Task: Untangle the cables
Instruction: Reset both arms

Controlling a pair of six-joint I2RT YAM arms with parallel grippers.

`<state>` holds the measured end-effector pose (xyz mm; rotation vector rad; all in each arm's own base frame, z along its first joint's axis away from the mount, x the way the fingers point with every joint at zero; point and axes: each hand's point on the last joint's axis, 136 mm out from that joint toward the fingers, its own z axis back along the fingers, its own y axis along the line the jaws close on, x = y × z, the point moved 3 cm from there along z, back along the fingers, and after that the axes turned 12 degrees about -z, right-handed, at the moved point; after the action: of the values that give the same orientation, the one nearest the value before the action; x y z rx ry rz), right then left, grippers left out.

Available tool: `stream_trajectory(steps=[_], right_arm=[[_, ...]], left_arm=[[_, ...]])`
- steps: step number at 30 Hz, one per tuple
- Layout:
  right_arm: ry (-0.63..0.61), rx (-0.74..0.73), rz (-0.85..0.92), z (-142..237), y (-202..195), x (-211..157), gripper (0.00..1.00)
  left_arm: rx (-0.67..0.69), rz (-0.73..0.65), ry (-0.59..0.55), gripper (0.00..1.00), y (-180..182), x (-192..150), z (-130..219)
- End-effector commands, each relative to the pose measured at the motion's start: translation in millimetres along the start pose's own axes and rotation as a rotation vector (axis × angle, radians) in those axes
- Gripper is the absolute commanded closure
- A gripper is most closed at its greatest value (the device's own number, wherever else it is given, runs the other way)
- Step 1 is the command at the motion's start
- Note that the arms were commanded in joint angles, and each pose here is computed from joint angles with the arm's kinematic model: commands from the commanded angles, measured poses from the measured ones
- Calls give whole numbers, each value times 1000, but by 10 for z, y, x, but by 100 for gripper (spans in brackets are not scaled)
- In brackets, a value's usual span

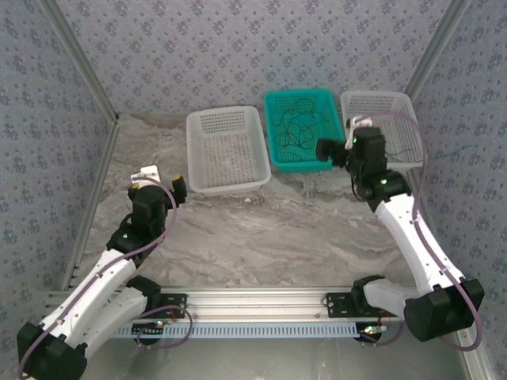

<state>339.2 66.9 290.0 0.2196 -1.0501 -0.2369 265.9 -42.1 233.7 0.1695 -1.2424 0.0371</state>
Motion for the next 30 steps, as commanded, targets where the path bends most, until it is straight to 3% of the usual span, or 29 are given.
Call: stream_trajectory(steps=[1, 6, 10, 15, 17, 19, 22, 23, 25, 27, 28, 30], right_arm=[[9, -155, 59, -205, -386, -469, 0], [-142, -245, 188, -323, -814, -960, 0], [-113, -308, 148, -566, -1144, -1179, 0], [-178, -313, 183, -956, -1210, -1068, 0], [-131, -328, 167, -1107, -1311, -1101, 0], [-113, -265, 125, -1111, -1342, -1075, 1], [-197, -166, 79, -1012, -1421, -1255, 0], [-233, -185, 65, -977, -1455, -1229, 0], [-165, -243, 70, -1034, -1480, -1239, 0], [-185, -244, 87, -1023, -1437, -1219, 0], [-183, -233, 84, -1033, -1442, -1221, 0], [-169, -206, 80, -1044, -1432, -1217, 0]], left_arm=[[163, -44, -10, 5, 249, -72, -41], [281, -111, -30, 6, 414, -290, -197], [246, -106, -40, 6, 496, -444, -352], [192, -43, -76, 7, 592, -572, -578], [161, -80, -69, 6, 555, -620, -703], [120, -129, -77, 6, 474, -636, -827], [60, -129, -65, 6, 402, -713, -1041], [45, -117, -67, 6, 395, -739, -1110], [22, -113, -25, 6, 368, -879, -1246], [-4, -117, 3, 5, 331, -909, -1444], [-26, -118, 68, 3, 324, -948, -1478], [-39, -99, 40, 1, 348, -952, -1467]])
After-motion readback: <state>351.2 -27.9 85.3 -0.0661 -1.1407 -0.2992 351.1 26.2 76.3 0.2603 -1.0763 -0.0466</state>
